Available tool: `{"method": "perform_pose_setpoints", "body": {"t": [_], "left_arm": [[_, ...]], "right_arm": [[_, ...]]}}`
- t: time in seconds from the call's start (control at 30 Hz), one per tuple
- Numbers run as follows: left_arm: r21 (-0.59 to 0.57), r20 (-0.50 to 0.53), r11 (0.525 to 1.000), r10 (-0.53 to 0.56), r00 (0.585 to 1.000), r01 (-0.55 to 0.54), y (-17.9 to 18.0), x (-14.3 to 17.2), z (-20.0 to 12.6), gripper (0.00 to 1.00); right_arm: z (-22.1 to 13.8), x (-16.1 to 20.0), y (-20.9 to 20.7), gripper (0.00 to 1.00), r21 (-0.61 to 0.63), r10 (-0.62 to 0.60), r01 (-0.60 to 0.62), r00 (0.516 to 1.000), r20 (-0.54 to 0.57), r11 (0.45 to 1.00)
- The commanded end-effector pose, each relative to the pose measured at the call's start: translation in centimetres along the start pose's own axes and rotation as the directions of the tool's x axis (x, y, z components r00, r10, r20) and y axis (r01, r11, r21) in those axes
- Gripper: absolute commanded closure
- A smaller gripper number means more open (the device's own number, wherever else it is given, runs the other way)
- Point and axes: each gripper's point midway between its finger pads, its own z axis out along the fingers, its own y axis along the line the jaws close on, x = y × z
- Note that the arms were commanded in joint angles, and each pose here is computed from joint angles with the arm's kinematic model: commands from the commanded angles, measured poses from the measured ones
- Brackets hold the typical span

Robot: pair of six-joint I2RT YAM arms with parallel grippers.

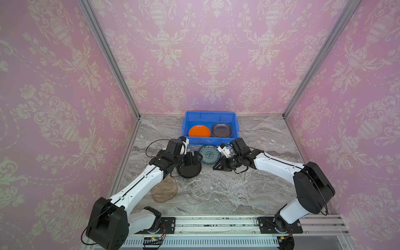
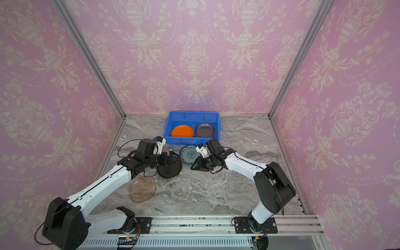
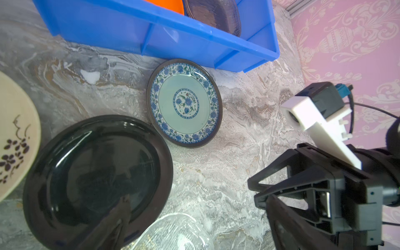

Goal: Place the plates into the plastic bin on the countertop
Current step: Pick up the plate from the bottom-center of the table.

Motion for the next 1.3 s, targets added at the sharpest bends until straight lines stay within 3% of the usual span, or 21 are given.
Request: {"method": "perform_pose_setpoints", "body": {"t": [0.0, 0.1, 0.23, 0.8, 1.27], "left_arm": [[0.046, -0.017, 0.997, -0.056, 0.998, 0.057, -0.5, 1.7, -1.3, 0.01], [0.023, -0.029, 0.998, -0.061, 0.998, 0.062, 0.5, 3.2, -1.8, 0.01], [0.011, -0.021, 0.997, -0.073, 0.997, 0.073, 1.0, 3.7, -2.0, 0.01], [0.025, 0.014, 0.992, -0.12, 0.993, 0.12, 1.8, 3.9, -0.8, 0.02], [0.016, -0.004, 0.993, -0.117, 0.993, 0.117, 2.0, 3.8, 0.2, 0.03]], "right_arm": [[2.0, 3.0, -0.8, 0.64, 0.043, -0.028, 0.033, 0.992, -0.12, 0.999], [3.3, 4.2, -1.0, 0.56, 0.058, -0.041, 0.052, 0.983, -0.179, 0.997], [4.7, 5.1, -1.4, 0.55, 0.066, -0.045, 0.061, 0.972, -0.231, 0.996], [9.0, 4.7, -1.2, 0.63, -0.001, -0.02, 0.021, 0.96, -0.279, 1.0], [9.8, 5.8, -2.8, 0.74, 0.03, 0.007, 0.002, 0.954, -0.299, 1.0]]}}
